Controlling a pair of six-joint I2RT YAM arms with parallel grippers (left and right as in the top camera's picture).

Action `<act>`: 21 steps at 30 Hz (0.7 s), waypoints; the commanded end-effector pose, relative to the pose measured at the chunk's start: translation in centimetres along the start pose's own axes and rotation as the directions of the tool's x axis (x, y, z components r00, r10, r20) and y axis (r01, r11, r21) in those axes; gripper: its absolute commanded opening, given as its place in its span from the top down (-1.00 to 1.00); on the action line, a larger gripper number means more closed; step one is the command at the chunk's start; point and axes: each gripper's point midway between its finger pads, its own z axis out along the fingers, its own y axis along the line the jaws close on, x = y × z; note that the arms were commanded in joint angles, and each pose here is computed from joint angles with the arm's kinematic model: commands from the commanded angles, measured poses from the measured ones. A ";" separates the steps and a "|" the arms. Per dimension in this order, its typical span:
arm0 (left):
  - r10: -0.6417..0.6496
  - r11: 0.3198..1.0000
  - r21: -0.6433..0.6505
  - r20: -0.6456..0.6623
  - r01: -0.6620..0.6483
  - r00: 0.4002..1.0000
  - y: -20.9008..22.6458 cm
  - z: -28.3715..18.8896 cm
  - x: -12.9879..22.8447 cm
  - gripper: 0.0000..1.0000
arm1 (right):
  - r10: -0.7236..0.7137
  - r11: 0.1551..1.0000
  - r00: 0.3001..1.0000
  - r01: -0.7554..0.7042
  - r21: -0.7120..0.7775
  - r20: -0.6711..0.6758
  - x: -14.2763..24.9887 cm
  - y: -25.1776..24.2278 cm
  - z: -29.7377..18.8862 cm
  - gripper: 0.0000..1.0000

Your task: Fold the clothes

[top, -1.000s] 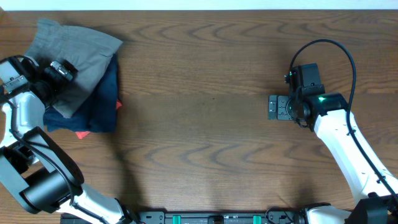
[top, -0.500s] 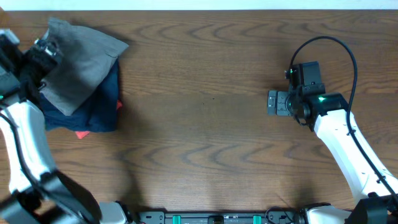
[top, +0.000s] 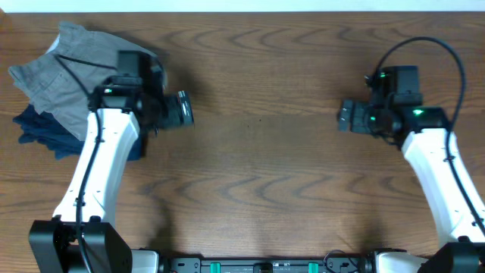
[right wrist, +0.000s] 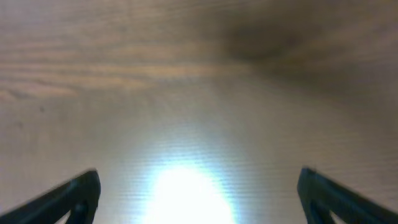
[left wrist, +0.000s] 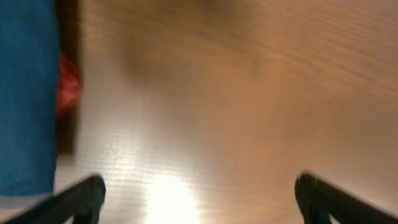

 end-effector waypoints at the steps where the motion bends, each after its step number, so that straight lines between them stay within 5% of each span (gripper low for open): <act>1: 0.019 0.992 -0.121 -0.078 -0.028 0.997 1.9 -0.4 2.1 -0.96 | 0.011 1.000 1.000 -0.011 -0.014 0.006 -0.3 -0.8 -2.7 -0.99; 7: 0.020 0.995 -0.099 -0.090 -0.029 0.996 1.8 -2.4 4.7 -0.96 | 0.039 0.999 0.999 -0.039 -0.001 0.034 1.7 -1.4 -6.1 -0.98; 13: 0.112 0.994 -0.014 0.225 -0.112 0.968 0.2 -6.8 5.6 -0.96 | 0.015 1.000 0.960 -0.019 0.012 0.280 3.3 -1.7 -10.2 -0.98; 21: 0.153 0.961 0.078 0.651 -0.266 0.743 -2.0 -12.4 7.4 -0.96 | 0.001 1.000 0.825 0.007 -0.012 0.565 7.6 -2.3 -15.2 -0.99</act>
